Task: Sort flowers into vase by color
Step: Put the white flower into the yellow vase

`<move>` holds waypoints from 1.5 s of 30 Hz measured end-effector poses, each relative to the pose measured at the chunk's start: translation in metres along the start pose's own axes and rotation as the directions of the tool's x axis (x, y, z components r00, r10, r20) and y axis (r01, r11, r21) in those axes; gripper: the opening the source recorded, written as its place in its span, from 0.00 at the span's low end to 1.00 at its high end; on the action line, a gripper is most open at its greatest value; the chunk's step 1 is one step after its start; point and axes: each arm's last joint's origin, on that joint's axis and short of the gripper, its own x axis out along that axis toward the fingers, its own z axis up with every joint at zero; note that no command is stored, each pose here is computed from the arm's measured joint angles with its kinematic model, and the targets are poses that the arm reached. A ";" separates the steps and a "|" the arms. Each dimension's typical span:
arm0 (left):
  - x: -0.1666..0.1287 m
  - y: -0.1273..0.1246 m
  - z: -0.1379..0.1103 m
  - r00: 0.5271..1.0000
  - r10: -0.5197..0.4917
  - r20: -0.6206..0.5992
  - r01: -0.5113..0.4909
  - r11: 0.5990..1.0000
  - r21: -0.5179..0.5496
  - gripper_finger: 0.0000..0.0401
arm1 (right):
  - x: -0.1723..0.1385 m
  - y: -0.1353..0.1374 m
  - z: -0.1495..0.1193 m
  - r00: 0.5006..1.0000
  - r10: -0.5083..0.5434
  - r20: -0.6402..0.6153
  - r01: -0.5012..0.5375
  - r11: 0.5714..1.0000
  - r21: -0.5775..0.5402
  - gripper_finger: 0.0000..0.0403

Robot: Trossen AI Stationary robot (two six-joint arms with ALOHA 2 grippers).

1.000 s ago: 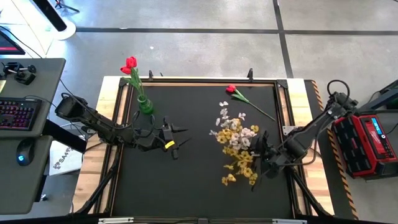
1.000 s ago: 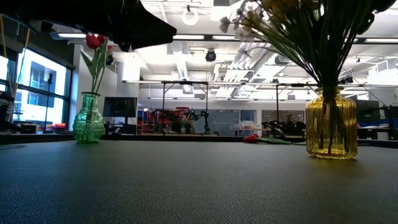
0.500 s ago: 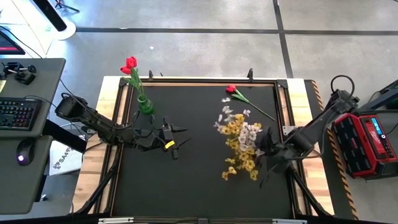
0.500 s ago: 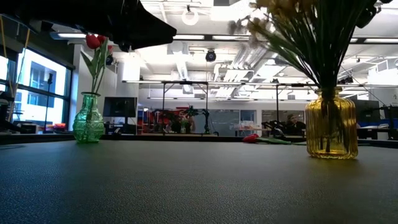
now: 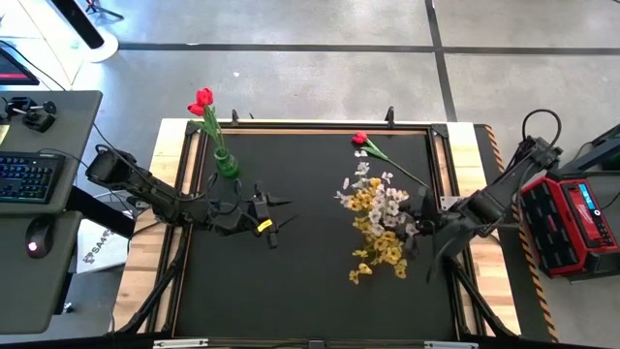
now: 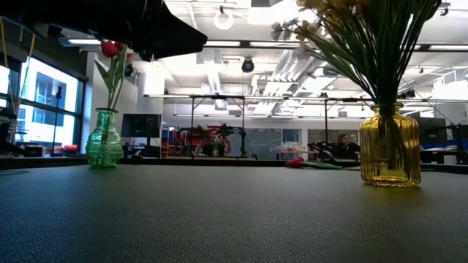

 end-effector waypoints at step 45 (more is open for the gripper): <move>0.062 -0.041 0.051 0.995 -0.097 0.013 0.095 0.991 0.098 0.36 | 0.008 0.021 0.016 0.995 -0.099 0.010 0.100 0.988 -0.120 0.27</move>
